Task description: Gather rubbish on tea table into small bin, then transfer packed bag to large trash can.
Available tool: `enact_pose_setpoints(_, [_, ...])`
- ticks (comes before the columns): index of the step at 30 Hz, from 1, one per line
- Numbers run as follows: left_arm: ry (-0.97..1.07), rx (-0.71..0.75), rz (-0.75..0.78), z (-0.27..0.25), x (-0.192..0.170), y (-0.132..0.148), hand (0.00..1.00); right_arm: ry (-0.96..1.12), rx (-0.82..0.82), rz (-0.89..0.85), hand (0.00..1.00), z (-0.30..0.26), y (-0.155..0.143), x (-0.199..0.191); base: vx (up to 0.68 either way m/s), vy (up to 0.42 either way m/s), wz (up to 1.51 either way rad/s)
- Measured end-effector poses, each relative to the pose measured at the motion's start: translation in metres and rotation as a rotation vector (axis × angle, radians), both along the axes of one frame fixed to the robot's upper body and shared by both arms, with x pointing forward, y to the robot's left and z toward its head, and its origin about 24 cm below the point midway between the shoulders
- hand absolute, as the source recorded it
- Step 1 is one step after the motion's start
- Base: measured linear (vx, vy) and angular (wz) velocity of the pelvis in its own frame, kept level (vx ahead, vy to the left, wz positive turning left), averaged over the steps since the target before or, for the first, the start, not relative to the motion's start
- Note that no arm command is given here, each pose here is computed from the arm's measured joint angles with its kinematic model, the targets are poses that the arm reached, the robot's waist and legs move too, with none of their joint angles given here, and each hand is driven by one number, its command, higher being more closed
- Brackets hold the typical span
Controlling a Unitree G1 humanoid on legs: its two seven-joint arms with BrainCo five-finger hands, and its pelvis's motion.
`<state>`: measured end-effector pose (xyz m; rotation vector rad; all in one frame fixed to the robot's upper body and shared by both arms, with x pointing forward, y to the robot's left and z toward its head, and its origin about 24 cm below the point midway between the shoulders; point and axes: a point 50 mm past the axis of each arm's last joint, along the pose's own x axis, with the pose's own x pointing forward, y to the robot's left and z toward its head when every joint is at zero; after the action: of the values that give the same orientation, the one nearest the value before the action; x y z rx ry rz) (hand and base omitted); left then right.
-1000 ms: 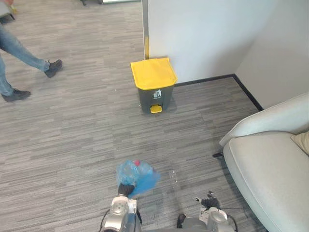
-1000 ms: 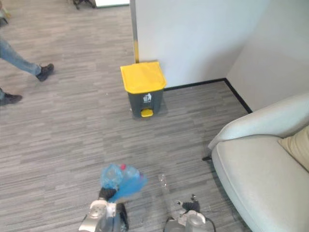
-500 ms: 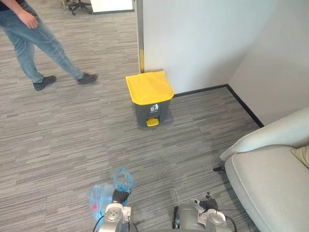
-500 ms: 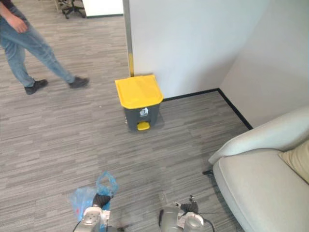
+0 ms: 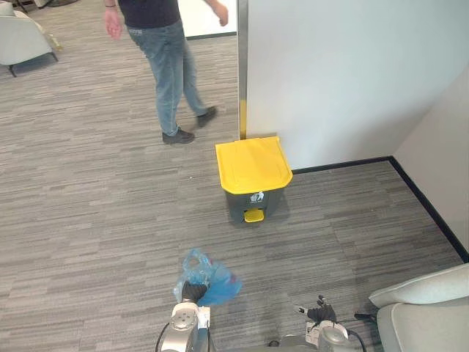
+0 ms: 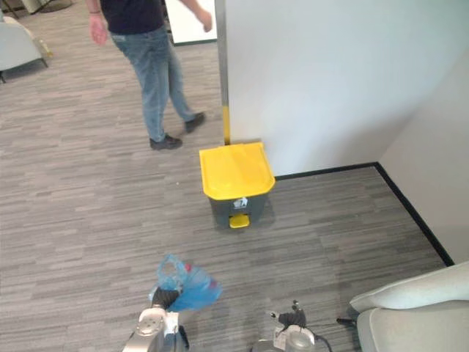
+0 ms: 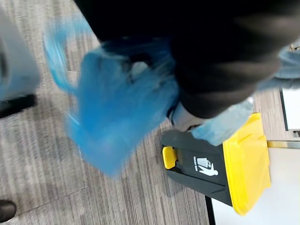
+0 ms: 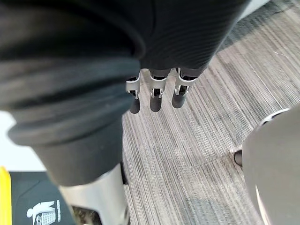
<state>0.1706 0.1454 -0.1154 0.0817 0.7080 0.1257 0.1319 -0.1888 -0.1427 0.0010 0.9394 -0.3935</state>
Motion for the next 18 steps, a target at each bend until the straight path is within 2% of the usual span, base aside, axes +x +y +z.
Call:
enact_pose_setpoints(1, [0.005,0.002,0.000,-0.001,-0.001,0.001,1.00,0.005,-0.002,-0.002,0.00,0.000,-0.001,-0.001,0.34,0.285,-0.16])
enact_pose_setpoints(3, [0.003,0.049,-0.013,0.000,0.001,0.015,1.00,0.018,0.045,-0.003,0.00,-0.004,0.015,-0.004,0.26,0.212,-0.04])
enact_pose_setpoints(6, [0.006,0.071,-0.021,0.000,0.001,0.021,1.00,0.012,0.046,0.000,0.00,-0.003,0.015,-0.002,0.19,0.145,-0.08])
enact_pose_setpoints(11, [0.083,0.070,-0.077,-0.012,-0.018,0.012,1.00,-0.002,0.024,0.009,0.00,-0.001,0.004,0.006,0.15,0.136,-0.53])
enact_pose_setpoints(13, [0.089,0.055,-0.082,-0.013,-0.019,0.006,1.00,0.002,0.009,0.007,0.00,-0.001,-0.002,0.004,0.20,0.048,0.06])
enact_pose_setpoints(18, [0.089,0.070,-0.071,-0.012,-0.016,0.012,1.00,-0.021,-0.010,0.026,0.00,0.003,-0.005,0.008,0.29,-0.096,0.17])
